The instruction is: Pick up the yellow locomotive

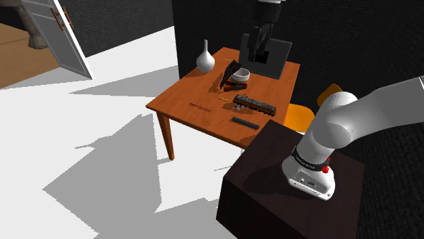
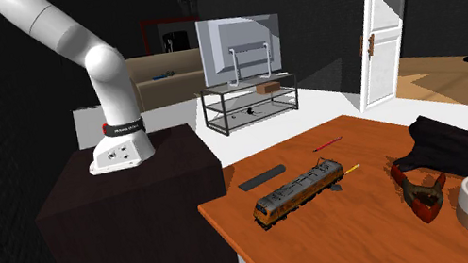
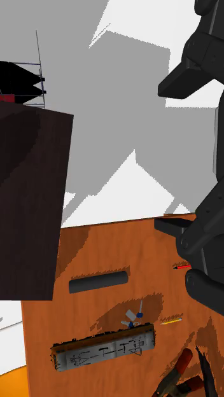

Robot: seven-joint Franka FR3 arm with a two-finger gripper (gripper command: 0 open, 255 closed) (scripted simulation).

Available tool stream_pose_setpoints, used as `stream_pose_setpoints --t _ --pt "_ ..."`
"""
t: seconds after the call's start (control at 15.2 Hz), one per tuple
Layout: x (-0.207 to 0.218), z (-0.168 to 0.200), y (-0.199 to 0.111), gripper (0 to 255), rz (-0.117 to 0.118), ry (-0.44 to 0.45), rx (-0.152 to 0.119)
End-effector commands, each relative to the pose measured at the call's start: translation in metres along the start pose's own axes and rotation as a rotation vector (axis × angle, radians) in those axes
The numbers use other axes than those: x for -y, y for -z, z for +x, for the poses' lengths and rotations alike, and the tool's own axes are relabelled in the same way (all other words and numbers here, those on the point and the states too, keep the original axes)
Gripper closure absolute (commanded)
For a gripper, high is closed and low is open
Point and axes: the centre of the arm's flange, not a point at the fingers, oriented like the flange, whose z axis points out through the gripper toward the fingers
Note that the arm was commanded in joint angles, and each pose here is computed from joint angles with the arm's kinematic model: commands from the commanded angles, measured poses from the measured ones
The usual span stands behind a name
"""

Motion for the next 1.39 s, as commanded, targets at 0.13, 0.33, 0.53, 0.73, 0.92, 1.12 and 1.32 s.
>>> stream_pose_setpoints --t 0.13,0.33,0.53,0.73,0.92,1.12,1.32 --pt "-0.018 0.003 -0.018 0 -0.004 0.003 0.002" --pt "-0.046 0.008 -0.045 0 -0.011 0.006 0.005" --pt "-0.073 0.014 -0.073 0 -0.017 0.01 0.008" --pt "-0.101 0.019 -0.099 0 -0.024 0.014 0.011" --pt "-0.129 0.024 -0.126 0 -0.03 0.018 0.015" --pt "-0.157 0.029 -0.153 0 -0.037 0.022 0.018" --pt "-0.185 0.034 -0.179 0 -0.043 0.025 0.021"
